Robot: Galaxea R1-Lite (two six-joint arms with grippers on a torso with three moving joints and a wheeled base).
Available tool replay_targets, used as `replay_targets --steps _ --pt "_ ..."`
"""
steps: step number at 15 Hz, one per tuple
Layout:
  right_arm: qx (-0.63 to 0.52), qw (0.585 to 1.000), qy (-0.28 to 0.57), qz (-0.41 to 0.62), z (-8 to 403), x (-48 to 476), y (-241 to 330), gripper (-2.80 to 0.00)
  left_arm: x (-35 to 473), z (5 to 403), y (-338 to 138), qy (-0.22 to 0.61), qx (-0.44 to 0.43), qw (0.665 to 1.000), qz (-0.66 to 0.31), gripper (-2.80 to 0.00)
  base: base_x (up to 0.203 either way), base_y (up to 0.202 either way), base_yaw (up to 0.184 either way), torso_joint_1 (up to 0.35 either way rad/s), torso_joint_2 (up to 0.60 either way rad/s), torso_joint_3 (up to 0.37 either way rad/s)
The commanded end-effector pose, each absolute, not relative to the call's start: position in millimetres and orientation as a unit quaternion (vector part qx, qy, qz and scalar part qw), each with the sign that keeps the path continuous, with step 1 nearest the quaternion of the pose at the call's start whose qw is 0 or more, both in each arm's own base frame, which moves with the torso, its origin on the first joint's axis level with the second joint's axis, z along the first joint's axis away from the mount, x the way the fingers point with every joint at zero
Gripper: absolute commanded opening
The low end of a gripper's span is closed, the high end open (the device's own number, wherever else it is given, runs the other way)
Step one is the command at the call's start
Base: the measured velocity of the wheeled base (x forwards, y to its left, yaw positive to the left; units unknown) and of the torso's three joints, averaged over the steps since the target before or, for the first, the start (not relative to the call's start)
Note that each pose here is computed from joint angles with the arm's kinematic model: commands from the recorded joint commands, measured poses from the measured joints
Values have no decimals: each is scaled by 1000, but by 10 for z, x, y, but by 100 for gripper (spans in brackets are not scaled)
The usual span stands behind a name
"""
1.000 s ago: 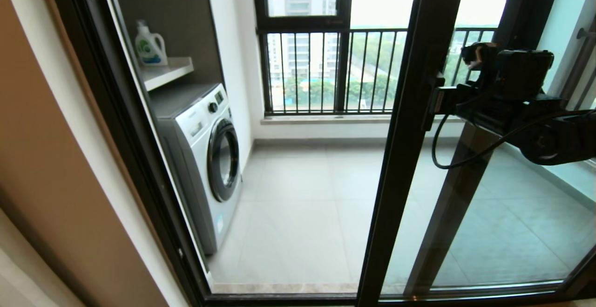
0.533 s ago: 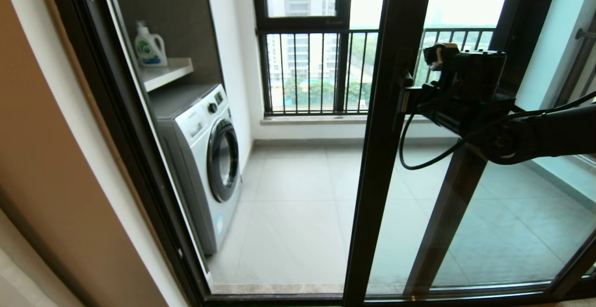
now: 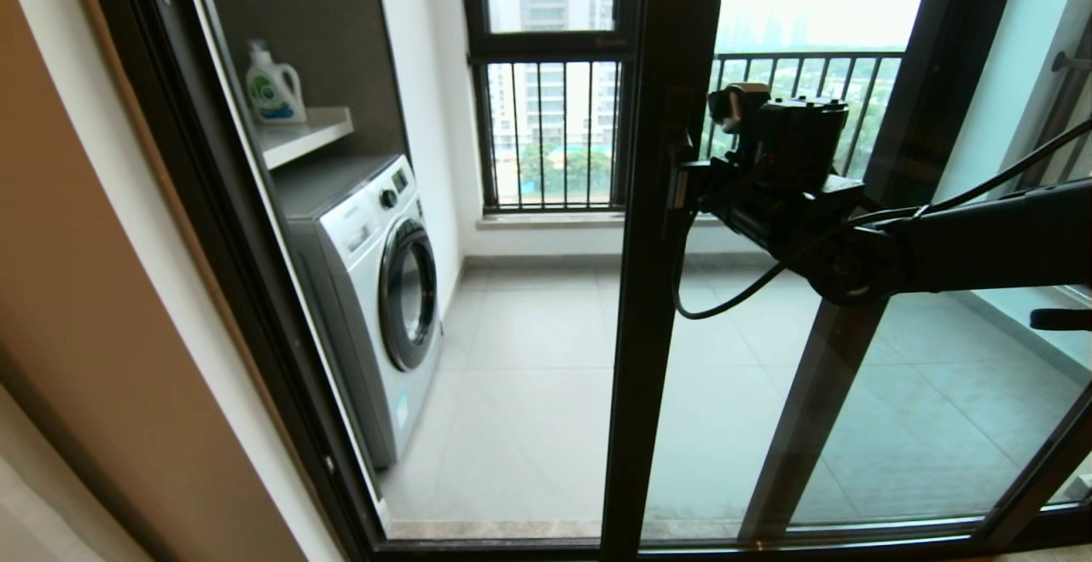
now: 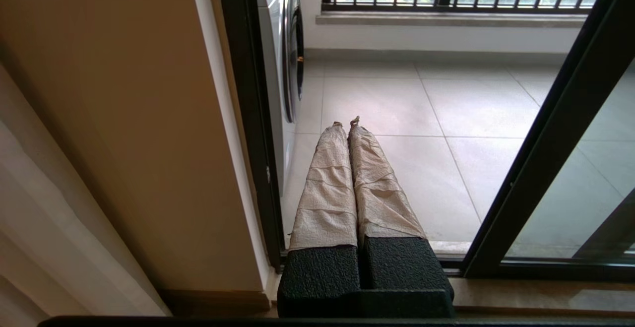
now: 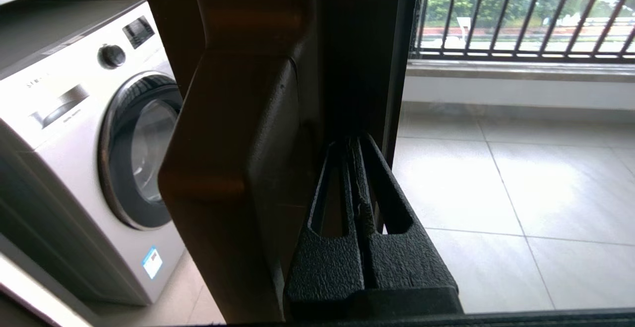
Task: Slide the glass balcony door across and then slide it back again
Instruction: Close the slid door
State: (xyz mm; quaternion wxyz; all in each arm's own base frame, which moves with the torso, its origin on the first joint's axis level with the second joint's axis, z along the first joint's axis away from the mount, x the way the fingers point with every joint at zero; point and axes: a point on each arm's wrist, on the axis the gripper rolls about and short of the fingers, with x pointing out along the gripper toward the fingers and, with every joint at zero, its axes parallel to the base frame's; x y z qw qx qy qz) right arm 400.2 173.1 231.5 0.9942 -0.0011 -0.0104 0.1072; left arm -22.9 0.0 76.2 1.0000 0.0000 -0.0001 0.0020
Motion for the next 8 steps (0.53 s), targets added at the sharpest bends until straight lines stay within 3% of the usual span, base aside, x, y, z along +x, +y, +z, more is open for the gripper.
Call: replay_targets --steps 1,8 --pt "-3 993 -4 122 2208 4035 1888 -280 -228 762 0 1 0 1000 2 -280 0 0 0 0 0 0" --pt "3 988 -23 150 2129 4083 2421 -280 -229 762 0 0 0 1000 2 -280 0 0 0 0 0 0"
